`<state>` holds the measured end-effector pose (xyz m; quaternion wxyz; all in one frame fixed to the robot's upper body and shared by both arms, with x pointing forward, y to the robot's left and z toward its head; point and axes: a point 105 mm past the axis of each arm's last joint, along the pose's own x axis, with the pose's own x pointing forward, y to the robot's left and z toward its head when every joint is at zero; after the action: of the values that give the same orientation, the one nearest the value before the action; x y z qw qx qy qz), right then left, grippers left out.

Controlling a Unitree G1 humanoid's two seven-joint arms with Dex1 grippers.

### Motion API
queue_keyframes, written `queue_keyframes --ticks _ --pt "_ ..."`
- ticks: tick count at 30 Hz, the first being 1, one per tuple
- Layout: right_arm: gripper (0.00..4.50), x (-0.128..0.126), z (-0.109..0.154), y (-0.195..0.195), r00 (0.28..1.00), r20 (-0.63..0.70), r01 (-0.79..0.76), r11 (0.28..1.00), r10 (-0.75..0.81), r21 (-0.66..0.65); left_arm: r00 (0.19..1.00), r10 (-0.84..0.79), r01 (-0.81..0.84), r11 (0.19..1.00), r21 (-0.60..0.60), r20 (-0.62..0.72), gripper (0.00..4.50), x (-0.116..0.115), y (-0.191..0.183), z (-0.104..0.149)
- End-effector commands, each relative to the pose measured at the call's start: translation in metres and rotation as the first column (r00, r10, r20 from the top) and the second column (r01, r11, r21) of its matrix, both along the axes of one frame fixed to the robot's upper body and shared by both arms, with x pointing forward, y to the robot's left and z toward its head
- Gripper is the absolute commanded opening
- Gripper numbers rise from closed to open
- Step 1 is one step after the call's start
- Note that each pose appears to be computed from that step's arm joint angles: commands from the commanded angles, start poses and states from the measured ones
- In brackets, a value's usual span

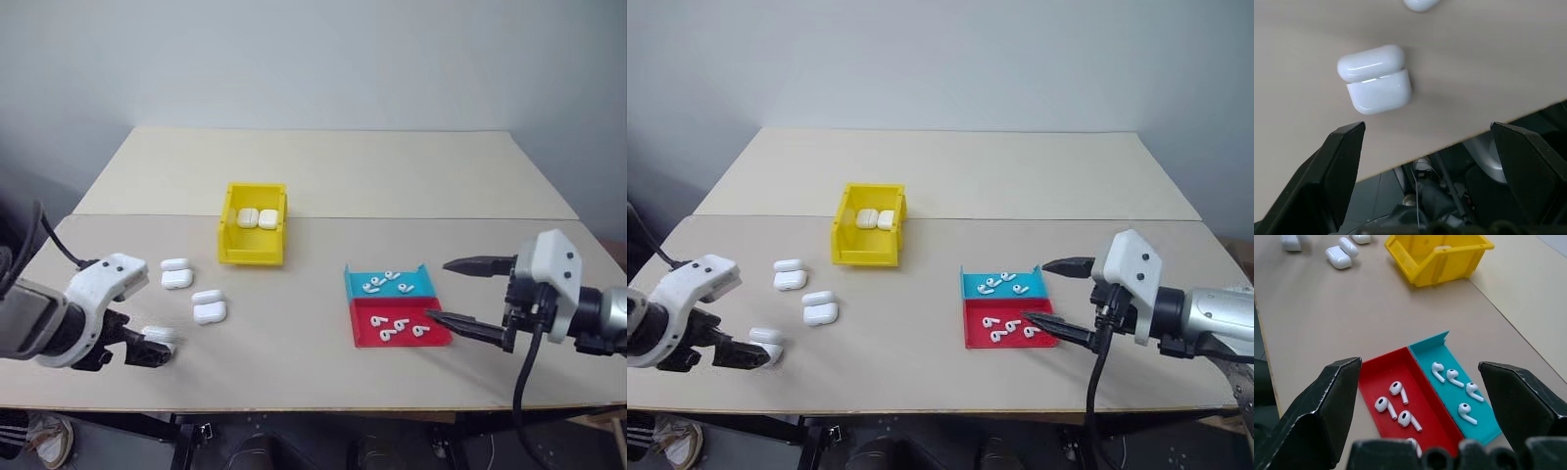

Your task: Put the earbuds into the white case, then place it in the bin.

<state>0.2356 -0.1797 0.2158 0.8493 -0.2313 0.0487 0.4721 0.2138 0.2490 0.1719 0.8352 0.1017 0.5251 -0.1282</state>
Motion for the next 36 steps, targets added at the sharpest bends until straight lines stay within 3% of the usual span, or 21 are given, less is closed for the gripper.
queue_keyframes --ticks 1,24,36 --pt "4.5 -0.004 0.012 0.002 0.999 0.052 -0.002 1.0 0.002 0.002 0.997 0.049 -0.049 0.999 0.0 0.062 4.48 0.01 0.003 -0.003" --pt "4.5 -0.014 0.01 0.007 0.999 0.032 0.013 1.0 -0.013 0.009 0.985 0.174 -0.174 0.984 0.042 0.01 4.48 0.037 -0.001 -0.054" --pt "4.5 -0.013 0.009 0.008 0.999 0.035 0.017 1.0 -0.017 0.011 0.991 0.132 -0.13 0.986 0.104 -0.019 4.48 0.031 0.0 -0.055"
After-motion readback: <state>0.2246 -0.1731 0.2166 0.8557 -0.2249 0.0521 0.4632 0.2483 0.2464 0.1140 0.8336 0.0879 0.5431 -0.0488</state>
